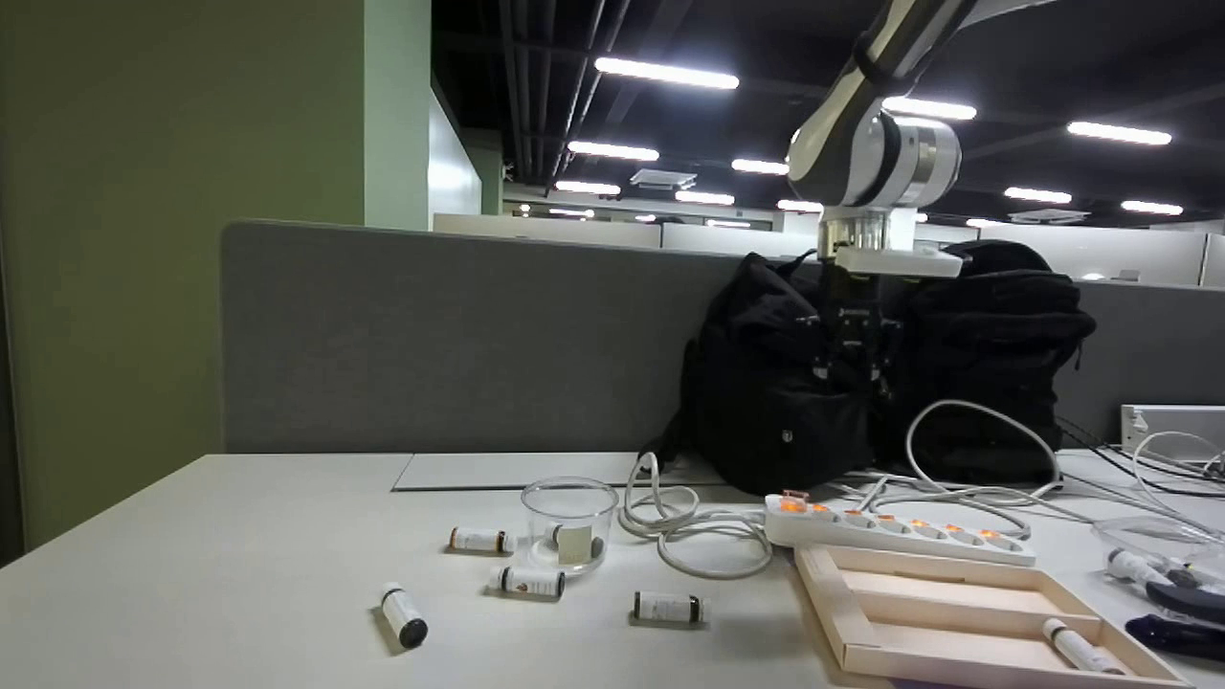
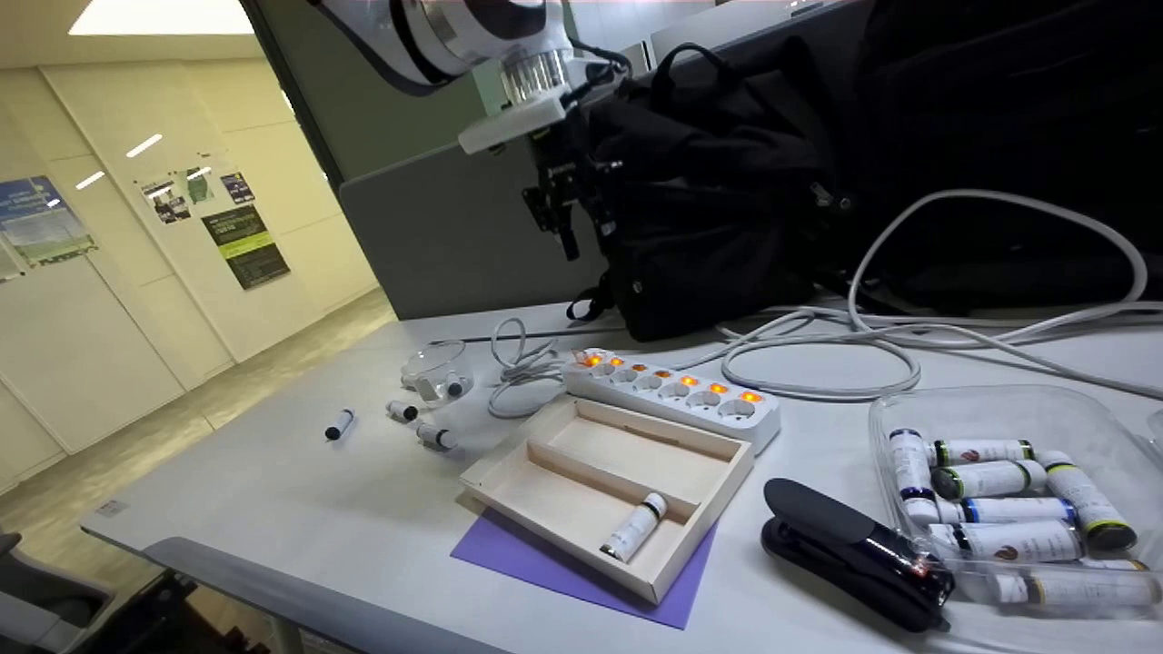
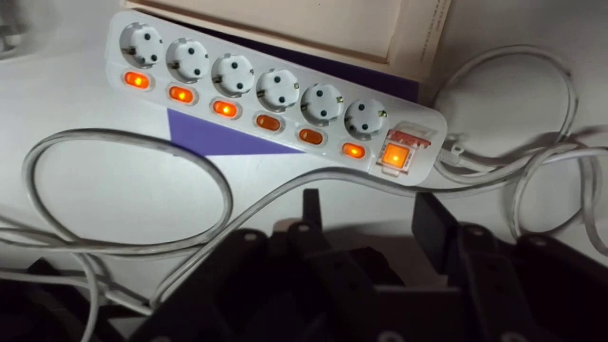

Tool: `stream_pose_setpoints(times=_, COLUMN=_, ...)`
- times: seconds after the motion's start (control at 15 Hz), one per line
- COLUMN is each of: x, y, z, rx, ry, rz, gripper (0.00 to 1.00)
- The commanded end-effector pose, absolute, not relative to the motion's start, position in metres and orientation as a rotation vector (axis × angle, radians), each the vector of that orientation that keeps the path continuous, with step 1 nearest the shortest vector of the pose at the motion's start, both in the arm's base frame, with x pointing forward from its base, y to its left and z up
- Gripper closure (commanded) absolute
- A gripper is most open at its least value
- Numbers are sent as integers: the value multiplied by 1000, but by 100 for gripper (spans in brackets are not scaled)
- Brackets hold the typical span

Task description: Switch on the fourth switch from the right

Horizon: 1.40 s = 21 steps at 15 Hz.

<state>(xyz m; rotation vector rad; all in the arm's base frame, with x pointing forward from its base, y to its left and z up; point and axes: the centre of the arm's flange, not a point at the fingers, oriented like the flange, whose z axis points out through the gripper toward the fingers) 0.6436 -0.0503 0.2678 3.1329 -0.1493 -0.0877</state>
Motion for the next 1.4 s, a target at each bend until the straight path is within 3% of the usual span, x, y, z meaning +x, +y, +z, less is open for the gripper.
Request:
stream_pose_setpoints(times=0.0, x=662, y=-70, z=227, rx=3169, ry=-163, rz=-134, gripper=75)
stream_pose_setpoints(times=0.27, x=670, y=-96, z=202, rx=3120, ry=-236, rz=-235, gripper=99)
stream_pose_setpoints(times=0.33, x=669, y=-101, z=200, rx=3085, ry=-284, rz=-298, gripper=100)
stream_pose_setpoints(times=0.4, x=652, y=-92, z=196, rx=3124, ry=-217, rz=-232, gripper=93)
stream_pose_setpoints(times=0.53, x=653, y=-101, z=193, rx=3109, ry=-242, rz=-276, gripper=99)
stream_pose_setpoints(times=0.87, x=656, y=-100, z=195, rx=3106, ry=-247, rz=-280, gripper=99)
stream_pose_setpoints(times=1.33, x=658, y=-105, z=136, rx=3051, ry=-206, rz=-332, gripper=100)
